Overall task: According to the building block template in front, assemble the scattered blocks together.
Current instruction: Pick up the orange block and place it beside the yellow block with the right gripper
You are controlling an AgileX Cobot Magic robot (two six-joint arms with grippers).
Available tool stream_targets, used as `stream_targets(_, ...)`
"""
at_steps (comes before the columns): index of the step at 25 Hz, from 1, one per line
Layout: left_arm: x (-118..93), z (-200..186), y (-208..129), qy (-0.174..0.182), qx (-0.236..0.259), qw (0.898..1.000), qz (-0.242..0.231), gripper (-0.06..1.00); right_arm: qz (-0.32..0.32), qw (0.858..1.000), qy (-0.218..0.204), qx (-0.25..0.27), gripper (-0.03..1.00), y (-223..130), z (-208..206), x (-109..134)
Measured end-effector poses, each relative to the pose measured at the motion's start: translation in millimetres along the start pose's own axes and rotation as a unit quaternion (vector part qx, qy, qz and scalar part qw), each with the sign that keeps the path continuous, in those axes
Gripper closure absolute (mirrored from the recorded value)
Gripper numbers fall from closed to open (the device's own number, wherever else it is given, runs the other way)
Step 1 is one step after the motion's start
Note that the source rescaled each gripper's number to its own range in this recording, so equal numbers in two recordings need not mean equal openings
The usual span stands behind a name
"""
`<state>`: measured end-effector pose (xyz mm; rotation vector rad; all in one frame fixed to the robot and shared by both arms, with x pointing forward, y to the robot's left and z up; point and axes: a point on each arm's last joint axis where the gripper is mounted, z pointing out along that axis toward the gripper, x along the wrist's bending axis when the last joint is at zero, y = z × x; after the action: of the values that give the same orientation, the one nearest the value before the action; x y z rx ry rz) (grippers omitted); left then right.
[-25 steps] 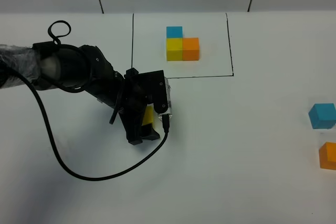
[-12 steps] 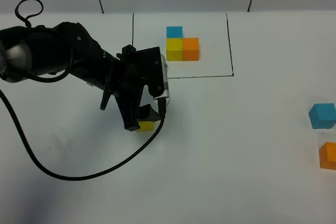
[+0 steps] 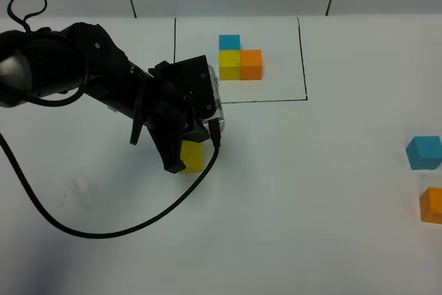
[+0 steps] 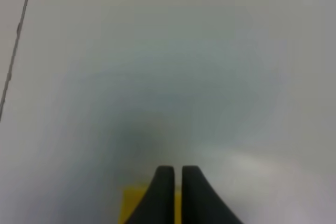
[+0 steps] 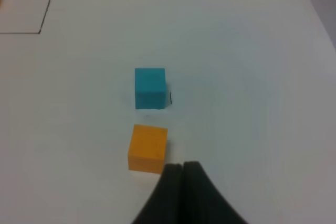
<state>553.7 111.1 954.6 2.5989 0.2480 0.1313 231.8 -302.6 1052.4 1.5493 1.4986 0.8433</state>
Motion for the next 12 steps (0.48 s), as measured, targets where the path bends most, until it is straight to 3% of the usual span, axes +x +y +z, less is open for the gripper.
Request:
stream_targets(3,0.0,0.0,-0.2,0.000,0.001,0.995,-0.099,0.94,0.000,1.000,0.000,0.000,0.97,0.0,0.0,0.0)
stream_targets(6,0.2,-0.3,0.0,0.001,0.000,0.973,-0.230,0.94,0.000,1.000,0.000,0.000,0.97,0.0,0.0,0.0)
stream_targets(8,0.2,-0.3,0.0,0.002,0.000,0.942,-0.336,0.94,0.000,1.000,0.000,0.000,0.97,0.0,0.0,0.0)
stream_targets(12,0.8,-0.3,-0.8,0.006,0.002,0.862,-0.507,0.94,0.000,1.000,0.000,0.000,0.97,0.0,0.0,0.0)
